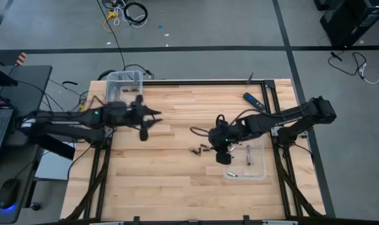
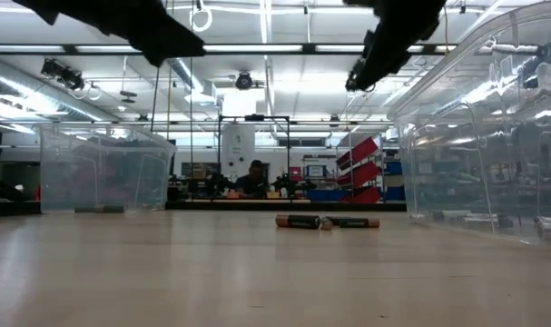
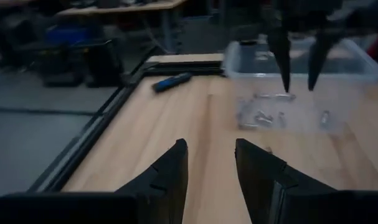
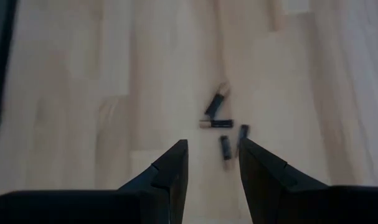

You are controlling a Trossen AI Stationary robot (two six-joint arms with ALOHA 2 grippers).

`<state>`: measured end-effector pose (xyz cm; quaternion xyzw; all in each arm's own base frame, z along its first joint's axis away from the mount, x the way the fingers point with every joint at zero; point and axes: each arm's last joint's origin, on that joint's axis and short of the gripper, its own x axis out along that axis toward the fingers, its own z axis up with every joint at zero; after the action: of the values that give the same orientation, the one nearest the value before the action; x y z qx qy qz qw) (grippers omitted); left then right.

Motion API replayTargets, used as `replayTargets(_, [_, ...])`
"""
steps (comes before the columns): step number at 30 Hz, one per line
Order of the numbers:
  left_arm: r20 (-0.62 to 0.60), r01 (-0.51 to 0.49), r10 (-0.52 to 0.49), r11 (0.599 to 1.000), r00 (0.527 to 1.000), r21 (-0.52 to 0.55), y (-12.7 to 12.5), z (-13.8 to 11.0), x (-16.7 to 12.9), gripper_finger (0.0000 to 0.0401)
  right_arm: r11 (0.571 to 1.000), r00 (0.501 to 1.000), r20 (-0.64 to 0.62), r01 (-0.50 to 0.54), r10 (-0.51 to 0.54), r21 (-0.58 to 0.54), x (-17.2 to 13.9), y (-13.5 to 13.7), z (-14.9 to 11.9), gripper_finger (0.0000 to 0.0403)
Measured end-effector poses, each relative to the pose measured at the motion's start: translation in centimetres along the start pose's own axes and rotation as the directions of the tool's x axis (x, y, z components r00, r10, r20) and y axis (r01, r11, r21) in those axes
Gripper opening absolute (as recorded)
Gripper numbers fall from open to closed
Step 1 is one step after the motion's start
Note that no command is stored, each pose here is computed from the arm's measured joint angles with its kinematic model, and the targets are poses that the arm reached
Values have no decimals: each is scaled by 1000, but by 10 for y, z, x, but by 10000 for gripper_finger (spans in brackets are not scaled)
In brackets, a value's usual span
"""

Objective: Sort batteries
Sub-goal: Put the black and copper battery into the top transparent bin

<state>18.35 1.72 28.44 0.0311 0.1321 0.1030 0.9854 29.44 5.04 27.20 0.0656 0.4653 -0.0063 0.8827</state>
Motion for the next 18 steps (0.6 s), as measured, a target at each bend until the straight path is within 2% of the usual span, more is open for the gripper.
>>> replayTargets(7, [-118, 138, -116, 971, 986, 197, -37, -22, 48, 131, 997, 995, 71, -63, 65, -35, -26, 22, -5, 128])
replayTargets(11, [-90, 136, -119, 967, 989, 214, -51, -29, 68, 131, 994, 988, 103, -111, 111, -6, -41, 34, -10, 128])
replayTargets(15, [-57, 209, -202, 949, 978, 234, -67, -35, 85, 131, 987, 979, 126, -161, 160, 2, -52, 46, -15, 128])
replayTargets(18, [-76, 223, -211, 943, 975, 246, -77, -38, 97, 131, 982, 973, 134, -191, 189, 6, -57, 56, -19, 128])
